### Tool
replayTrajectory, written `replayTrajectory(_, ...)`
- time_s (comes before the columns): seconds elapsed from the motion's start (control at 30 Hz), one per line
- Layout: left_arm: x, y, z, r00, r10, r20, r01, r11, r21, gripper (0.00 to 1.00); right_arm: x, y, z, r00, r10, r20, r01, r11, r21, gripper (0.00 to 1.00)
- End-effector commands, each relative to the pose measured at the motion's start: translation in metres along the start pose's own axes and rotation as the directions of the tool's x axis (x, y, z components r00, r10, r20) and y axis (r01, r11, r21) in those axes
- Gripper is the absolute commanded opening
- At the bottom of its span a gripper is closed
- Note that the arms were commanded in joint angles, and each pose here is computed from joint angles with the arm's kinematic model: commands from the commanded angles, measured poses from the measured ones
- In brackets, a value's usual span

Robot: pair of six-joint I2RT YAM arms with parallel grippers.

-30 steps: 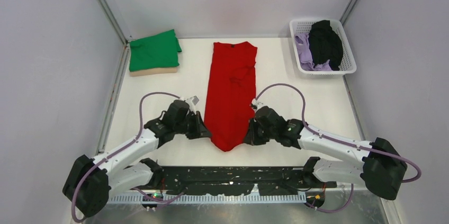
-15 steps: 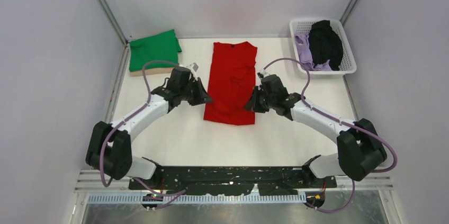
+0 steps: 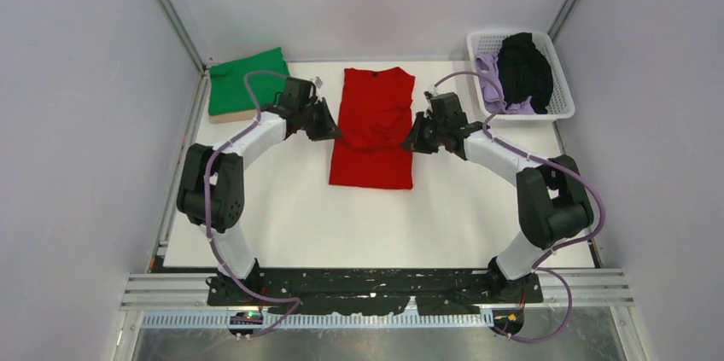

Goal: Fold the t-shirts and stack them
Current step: Fold the folded rectangular tshirt in 1/3 of the way

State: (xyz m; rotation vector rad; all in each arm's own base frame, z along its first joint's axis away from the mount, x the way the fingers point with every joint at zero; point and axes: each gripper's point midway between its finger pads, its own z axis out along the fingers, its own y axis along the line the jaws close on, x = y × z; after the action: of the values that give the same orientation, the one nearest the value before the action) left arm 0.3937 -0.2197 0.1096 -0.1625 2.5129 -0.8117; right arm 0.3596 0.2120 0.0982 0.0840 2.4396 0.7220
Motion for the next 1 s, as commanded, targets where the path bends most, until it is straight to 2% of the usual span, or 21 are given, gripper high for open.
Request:
replayTrajectory(0.0,-0.028,-0.006,0.004,0.999,0.027,0.024,-0.027,0.999,0.018,0.0,-0.036,0.011,0.008,0.998,-0.023,0.057,0.027,0.997,-0.067,0.05)
replayTrajectory(0.37,-0.044,0.003,0.034,0.999,0.007,-0.036,-0.007,1.0,-0.004,0.0,-0.052,-0.007,0.031,0.998,0.029,0.061,-0.026,0.998,-0.048,0.05)
replayTrajectory(0.47,-0.05,0.009,0.042,0.999,-0.005,-0.034,0.004,1.0,-0.026,0.1,-0.058,-0.018,0.04,0.996,0.043,0.079,-0.043,0.999,-0.004,0.06)
replayTrajectory(0.57,-0.062,0.011,0.053,0.999,-0.022,-0.025,0.022,0.999,-0.029,0.14,-0.073,-0.027,0.052,0.992,0.076,0.1,-0.078,0.997,0.019,0.08)
replayTrajectory(0.6,-0.069,0.012,0.056,0.999,-0.035,-0.017,0.035,0.999,-0.028,0.17,-0.078,-0.031,0.054,0.99,0.089,0.109,-0.092,0.995,0.024,0.12)
replayTrajectory(0.63,-0.077,0.013,0.057,0.999,-0.049,-0.006,0.048,0.998,-0.028,0.24,-0.087,-0.032,0.06,0.987,0.108,0.119,-0.111,0.994,0.021,0.15)
replayTrajectory(0.7,-0.096,0.016,0.057,0.997,-0.076,0.018,0.076,0.997,-0.032,0.64,-0.099,-0.034,0.064,0.981,0.144,0.127,-0.146,0.989,0.005,0.41)
replayTrajectory(0.73,-0.107,0.01,0.05,0.997,-0.074,0.035,0.074,0.997,-0.018,0.79,-0.103,-0.034,0.063,0.98,0.154,0.126,-0.154,0.988,-0.009,0.48)
replayTrajectory(0.77,-0.112,0.007,0.044,0.997,-0.071,0.044,0.071,0.997,-0.014,0.96,-0.107,-0.032,0.061,0.979,0.153,0.133,-0.152,0.988,-0.015,0.59)
replayTrajectory(0.87,-0.116,-0.005,0.022,0.996,-0.032,0.078,0.032,0.999,0.011,1.0,-0.106,-0.028,0.043,0.981,0.122,0.152,-0.121,0.993,-0.012,0.77)
replayTrajectory(0.97,-0.097,-0.008,0.002,0.998,-0.014,0.069,0.012,1.0,0.027,0.99,-0.092,-0.026,0.026,0.985,0.096,0.14,-0.095,0.995,-0.015,0.96)
